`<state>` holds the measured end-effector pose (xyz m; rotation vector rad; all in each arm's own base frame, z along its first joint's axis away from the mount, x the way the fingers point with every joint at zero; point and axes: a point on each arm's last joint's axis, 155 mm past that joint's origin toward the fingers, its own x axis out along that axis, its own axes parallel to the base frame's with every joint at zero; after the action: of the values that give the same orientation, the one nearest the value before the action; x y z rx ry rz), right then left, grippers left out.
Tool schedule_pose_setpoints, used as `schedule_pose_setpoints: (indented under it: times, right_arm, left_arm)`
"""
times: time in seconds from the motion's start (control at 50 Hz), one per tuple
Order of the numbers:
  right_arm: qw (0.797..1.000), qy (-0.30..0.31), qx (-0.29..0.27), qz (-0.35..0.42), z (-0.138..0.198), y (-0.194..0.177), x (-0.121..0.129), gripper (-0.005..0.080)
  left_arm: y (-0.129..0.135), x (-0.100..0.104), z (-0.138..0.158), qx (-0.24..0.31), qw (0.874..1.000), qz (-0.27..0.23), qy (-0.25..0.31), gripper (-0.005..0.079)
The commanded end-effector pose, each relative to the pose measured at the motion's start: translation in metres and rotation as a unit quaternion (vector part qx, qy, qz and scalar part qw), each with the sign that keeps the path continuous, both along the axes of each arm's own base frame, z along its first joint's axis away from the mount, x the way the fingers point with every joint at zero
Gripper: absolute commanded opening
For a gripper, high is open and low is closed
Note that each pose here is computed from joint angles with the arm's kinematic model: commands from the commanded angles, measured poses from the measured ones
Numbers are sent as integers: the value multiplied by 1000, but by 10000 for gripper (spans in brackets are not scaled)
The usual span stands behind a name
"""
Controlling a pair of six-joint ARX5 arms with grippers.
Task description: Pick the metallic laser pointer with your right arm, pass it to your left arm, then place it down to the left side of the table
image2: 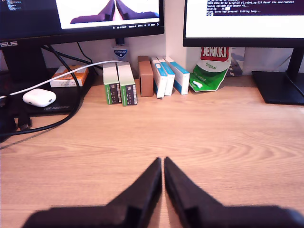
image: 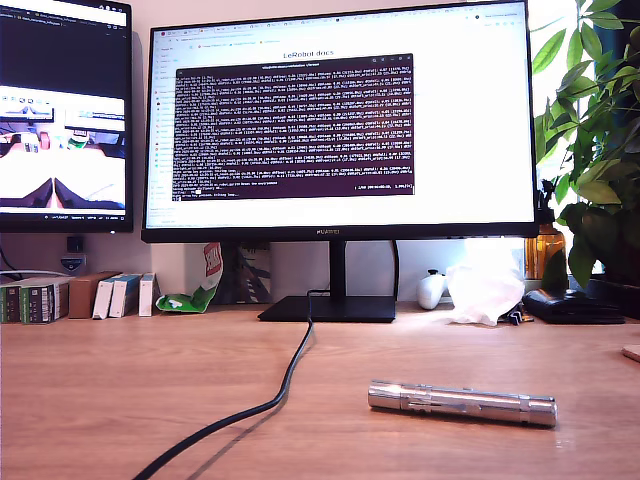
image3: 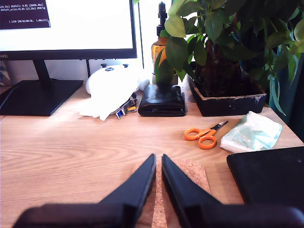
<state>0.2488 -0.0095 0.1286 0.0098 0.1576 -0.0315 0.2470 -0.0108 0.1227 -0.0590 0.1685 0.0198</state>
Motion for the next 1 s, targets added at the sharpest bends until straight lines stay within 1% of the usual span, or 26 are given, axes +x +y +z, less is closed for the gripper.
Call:
schedule_pose_setpoints:
  times: [0.0, 0.52, 0.58, 0.7, 0.74, 0.8, 0.82, 0.84, 0.9, 0.98]
  right_arm:
    - [1000, -2, 3, 2, -2, 1, 0, -10]
    - [1000, -2, 4, 2, -2, 1, 0, -10]
    - [1000, -2, 28, 4, -2, 4, 1, -10]
    - [995, -5, 96, 14, -1, 11, 1, -10]
    - [994, -4, 112, 12, -1, 11, 1, -10]
    - [988, -4, 155, 11, 0, 13, 1, -11]
    - [987, -4, 162, 17, 0, 16, 1, -11]
    - [982, -3, 187, 26, 2, 20, 0, -11]
    - [974, -10, 214, 68, 10, 36, -1, -11]
    - [958, -25, 252, 131, 27, 59, -5, -11]
  left_arm:
    - [0, 0, -17, 3, 1000, -1, 19, -13]
    - [-1, 0, -17, 3, 1000, -1, 19, -13]
    - [-1, 0, -17, 2, 1000, -2, 19, -13]
    - [-6, 0, -15, -18, 1000, -11, 13, -13]
    - [-8, 0, -14, -36, 999, -14, 12, -13]
    - [-13, 0, -12, -51, 998, -25, 9, -13]
    - [-15, 1, -11, -59, 998, -30, 7, -13]
    - [-18, 1, -8, -70, 997, -35, 2, -13]
    - [-27, 2, 3, -96, 994, -57, -16, -13]
    - [-42, 1, 25, -124, 986, -100, -53, -13]
